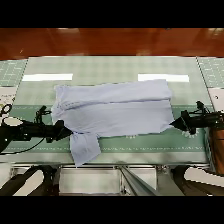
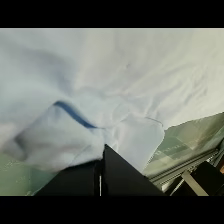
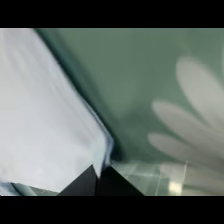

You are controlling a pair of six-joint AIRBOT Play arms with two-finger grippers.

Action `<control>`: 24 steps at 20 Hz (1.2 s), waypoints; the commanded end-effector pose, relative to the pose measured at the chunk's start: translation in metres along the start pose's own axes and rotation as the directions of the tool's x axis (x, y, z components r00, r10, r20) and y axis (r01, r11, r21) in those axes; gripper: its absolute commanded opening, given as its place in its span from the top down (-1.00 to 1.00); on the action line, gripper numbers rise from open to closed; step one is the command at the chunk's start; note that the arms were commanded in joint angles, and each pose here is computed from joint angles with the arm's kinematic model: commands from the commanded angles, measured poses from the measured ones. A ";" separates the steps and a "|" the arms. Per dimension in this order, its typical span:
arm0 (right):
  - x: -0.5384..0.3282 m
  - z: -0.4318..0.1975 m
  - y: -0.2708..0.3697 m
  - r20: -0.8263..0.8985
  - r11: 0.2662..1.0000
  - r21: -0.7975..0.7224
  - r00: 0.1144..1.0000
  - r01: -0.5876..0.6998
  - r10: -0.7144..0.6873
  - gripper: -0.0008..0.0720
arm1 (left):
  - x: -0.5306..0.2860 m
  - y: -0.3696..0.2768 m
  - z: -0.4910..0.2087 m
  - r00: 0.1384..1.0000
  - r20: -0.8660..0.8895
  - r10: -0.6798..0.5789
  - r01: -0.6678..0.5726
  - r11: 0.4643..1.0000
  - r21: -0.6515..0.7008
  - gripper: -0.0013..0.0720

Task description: Fold the shirts.

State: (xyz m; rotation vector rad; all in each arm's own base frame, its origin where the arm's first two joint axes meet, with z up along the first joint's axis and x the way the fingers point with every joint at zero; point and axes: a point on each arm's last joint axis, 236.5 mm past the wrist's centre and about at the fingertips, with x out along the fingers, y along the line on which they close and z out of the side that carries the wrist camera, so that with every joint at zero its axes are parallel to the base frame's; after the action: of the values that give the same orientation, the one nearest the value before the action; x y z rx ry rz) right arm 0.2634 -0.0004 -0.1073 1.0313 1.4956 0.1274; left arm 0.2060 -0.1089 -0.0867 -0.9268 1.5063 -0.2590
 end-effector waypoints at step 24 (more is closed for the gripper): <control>-0.012 0.153 0.131 0.210 0.946 -0.323 0.974 -0.012 0.084 0.90 | -0.036 -0.092 0.228 0.978 0.201 -0.045 0.012 0.986 0.166 0.91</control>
State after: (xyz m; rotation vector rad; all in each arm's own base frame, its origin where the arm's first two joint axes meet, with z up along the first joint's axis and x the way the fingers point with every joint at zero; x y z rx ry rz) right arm 0.4387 -0.0037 -0.0515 0.7773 1.2157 0.2692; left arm 0.4191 -0.0659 -0.0439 -0.8145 1.2821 -0.2935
